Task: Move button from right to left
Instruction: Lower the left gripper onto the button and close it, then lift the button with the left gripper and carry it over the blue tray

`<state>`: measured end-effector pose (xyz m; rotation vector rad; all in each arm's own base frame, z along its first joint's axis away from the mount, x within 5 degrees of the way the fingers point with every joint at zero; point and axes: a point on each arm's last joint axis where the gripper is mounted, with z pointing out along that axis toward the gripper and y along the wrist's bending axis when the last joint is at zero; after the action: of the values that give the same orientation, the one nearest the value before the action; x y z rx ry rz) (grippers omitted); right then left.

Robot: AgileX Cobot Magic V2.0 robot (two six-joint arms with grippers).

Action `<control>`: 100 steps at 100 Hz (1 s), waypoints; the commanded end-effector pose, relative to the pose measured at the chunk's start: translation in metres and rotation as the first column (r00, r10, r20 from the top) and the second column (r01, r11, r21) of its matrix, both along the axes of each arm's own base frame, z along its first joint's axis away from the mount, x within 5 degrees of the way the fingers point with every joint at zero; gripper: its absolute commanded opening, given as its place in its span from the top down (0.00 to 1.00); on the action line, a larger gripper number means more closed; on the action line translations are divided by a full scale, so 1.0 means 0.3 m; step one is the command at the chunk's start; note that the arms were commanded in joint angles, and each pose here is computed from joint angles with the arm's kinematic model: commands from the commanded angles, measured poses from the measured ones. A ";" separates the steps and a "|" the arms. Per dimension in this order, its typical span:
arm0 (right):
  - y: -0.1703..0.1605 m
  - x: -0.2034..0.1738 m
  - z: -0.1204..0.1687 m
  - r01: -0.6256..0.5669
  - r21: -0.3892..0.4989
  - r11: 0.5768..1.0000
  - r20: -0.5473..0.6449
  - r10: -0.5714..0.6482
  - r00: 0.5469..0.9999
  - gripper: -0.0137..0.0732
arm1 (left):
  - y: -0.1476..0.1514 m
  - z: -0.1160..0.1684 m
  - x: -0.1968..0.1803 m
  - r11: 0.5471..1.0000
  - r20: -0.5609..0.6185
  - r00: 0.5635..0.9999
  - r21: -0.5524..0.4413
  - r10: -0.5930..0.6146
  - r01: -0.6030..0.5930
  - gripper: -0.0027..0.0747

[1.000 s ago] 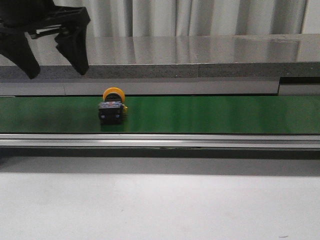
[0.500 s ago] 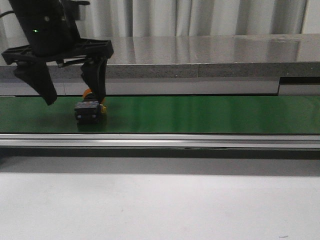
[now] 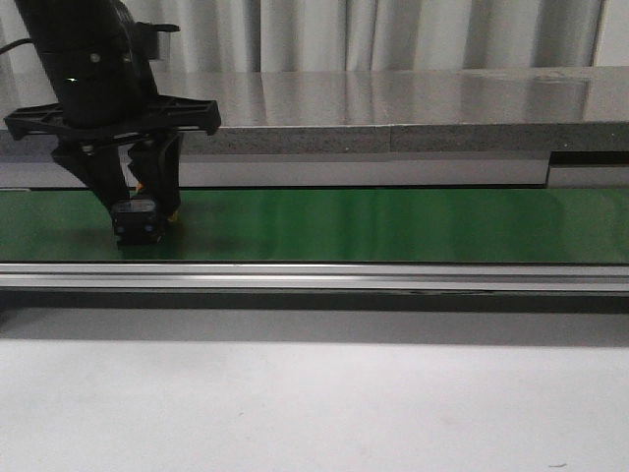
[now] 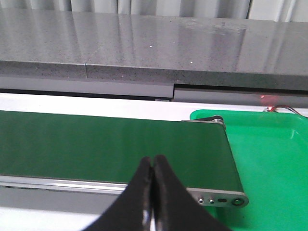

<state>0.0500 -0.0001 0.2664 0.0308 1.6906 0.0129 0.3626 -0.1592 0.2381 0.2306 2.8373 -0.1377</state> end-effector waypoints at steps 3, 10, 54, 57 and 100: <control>-0.001 0.001 0.047 0.004 -0.019 1.000 0.088 -0.002 0.996 0.92 | 0.000 0.089 -0.002 0.999 0.081 0.997 -0.047 0.014 -0.011 0.74; -0.001 0.001 0.047 0.004 -0.019 1.000 0.088 -0.002 0.996 0.92 | 0.001 0.089 -0.001 0.999 0.081 0.997 -0.047 0.015 -0.011 0.74; -0.001 0.001 0.047 0.004 -0.019 1.000 0.088 -0.002 0.996 0.92 | 0.257 0.250 -0.008 0.987 0.162 0.975 -0.057 0.156 -0.148 0.74; -0.001 0.001 0.047 0.004 -0.019 1.000 0.088 -0.002 0.996 0.92 | 0.290 0.260 -0.008 0.985 0.168 0.971 -0.052 0.169 -0.162 0.74; -0.001 0.001 0.047 0.004 -0.019 1.000 0.088 -0.002 0.996 0.92 | 0.728 0.241 -0.019 0.955 0.108 0.955 0.075 0.278 -0.286 0.74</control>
<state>0.0500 -0.0001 0.2664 0.0308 1.6906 0.0129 0.3614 0.0438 0.2884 -0.1663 2.8250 0.0342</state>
